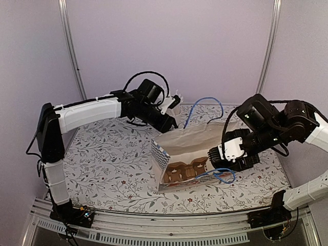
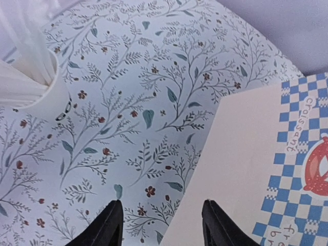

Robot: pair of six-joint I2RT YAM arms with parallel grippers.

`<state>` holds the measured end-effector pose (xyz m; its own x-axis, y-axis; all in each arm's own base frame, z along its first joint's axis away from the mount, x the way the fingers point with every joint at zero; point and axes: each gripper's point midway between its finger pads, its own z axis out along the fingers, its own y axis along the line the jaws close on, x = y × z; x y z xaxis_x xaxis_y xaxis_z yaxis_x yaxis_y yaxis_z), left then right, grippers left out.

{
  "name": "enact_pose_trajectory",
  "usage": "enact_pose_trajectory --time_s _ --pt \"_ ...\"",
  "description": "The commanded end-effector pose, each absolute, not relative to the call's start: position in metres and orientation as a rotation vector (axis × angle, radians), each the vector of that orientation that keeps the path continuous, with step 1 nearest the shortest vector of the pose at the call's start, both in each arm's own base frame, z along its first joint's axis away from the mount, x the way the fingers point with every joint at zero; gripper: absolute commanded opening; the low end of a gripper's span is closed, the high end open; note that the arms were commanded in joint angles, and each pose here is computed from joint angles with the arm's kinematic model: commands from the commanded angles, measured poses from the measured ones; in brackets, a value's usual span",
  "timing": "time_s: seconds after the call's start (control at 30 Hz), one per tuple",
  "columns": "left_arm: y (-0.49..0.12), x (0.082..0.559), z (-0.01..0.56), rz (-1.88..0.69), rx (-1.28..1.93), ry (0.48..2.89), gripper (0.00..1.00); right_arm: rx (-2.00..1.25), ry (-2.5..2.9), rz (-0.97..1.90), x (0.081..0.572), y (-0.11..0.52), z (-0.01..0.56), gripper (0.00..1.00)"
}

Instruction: Pack the takeout coffee

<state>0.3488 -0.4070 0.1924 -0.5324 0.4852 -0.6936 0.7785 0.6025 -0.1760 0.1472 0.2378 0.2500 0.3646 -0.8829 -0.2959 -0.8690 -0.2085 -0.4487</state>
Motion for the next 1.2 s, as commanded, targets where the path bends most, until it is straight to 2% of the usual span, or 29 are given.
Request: enact_pose_trajectory --time_s 0.0,0.57,0.73,0.97,1.17 --pt "-0.434 0.330 0.201 -0.802 1.031 2.136 0.55 -2.116 1.431 -0.122 0.144 0.226 0.241 0.42" --pt "-0.464 0.288 0.198 -1.067 1.112 2.063 0.53 -2.106 1.243 -0.166 0.143 0.246 0.238 0.42" --pt "-0.469 0.278 0.203 -1.140 1.129 2.033 0.52 -2.153 1.162 -0.187 0.129 0.246 0.230 0.41" --pt "-0.470 0.271 0.208 -1.171 1.146 2.000 0.52 -2.183 1.031 -0.249 0.117 0.241 0.230 0.41" --pt "-0.470 0.263 0.191 -1.205 1.168 2.037 0.52 -2.153 1.039 -0.270 0.121 0.248 0.221 0.41"
